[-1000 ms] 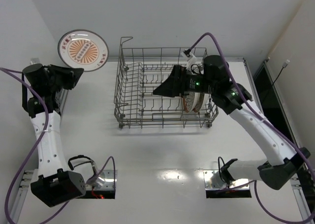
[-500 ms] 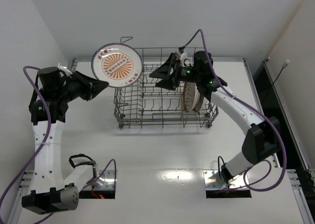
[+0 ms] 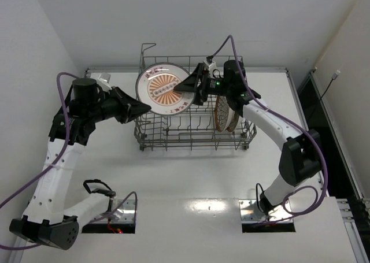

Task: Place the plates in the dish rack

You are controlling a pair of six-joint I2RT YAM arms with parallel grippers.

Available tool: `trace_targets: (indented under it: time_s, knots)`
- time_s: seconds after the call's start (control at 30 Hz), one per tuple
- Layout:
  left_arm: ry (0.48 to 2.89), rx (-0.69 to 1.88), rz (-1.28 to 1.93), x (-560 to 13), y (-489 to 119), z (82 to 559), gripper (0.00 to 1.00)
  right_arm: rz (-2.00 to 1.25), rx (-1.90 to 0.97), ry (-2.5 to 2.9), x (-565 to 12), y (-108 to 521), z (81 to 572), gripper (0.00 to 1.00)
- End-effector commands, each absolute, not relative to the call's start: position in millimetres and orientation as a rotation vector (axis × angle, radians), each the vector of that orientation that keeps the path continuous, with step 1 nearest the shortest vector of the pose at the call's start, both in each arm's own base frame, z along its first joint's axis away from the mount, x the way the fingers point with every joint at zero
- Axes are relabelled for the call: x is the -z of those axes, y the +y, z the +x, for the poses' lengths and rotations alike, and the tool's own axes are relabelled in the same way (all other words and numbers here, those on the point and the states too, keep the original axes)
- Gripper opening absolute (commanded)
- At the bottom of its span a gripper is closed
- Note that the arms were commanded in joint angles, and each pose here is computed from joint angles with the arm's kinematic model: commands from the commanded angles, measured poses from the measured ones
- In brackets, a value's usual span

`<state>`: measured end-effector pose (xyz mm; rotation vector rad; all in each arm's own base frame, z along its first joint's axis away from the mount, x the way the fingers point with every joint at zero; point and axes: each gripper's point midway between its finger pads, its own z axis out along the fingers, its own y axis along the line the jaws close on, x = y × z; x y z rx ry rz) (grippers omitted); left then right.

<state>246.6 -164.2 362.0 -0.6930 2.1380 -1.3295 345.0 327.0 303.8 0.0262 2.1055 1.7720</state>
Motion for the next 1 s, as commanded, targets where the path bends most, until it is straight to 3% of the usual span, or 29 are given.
trace_targets:
  time_s: [0.0, 0.1, 0.13, 0.23, 0.33, 0.37, 0.4, 0.6, 0.7, 0.97]
  knots:
    - [2.088, 1.392, -0.629, -377.8, -181.4, 249.6, 0.00, -0.054, -1.793, 1.998, -331.5, 328.9, 351.7, 0.66]
    - [2.091, 1.408, -0.602, -379.1, -191.8, 249.9, 0.00, -0.040, -1.791, 2.017, -328.3, 328.6, 351.1, 0.43]
    - [2.105, 1.403, -0.613, -374.9, -192.9, 253.8, 0.00, -0.038, -1.776, 2.021, -325.8, 325.1, 353.9, 0.27]
    - [2.146, 1.399, -0.586, -366.7, -203.2, 254.2, 0.01, -0.036, -1.730, 2.019, -333.2, 316.6, 352.0, 0.00]
    - [2.213, 1.328, -0.579, -346.8, -201.4, 252.0, 0.25, -0.016, -1.613, 2.011, -347.2, 294.3, 357.3, 0.00]
    - [2.229, 1.302, -0.578, -340.9, -200.3, 253.8, 0.25, -0.012, -1.571, 2.011, -351.9, 287.2, 358.6, 0.00]
    - [2.242, 1.289, -0.569, -337.9, -199.5, 252.2, 0.32, -0.029, -1.499, 2.029, -358.3, 277.8, 356.7, 0.00]
    - [2.285, 0.983, -0.558, -331.0, -162.6, 267.0, 0.52, 0.060, -0.988, 2.065, -391.2, 190.4, 368.7, 0.00]
    - [2.286, 0.919, -0.556, -331.5, -152.2, 273.2, 0.55, 0.068, -0.745, 2.057, -396.4, 157.5, 374.2, 0.00]
    - [2.288, 0.931, -0.592, -326.9, -147.6, 276.3, 0.55, -0.006, -0.311, 2.181, -345.4, 113.6, 378.0, 0.00]
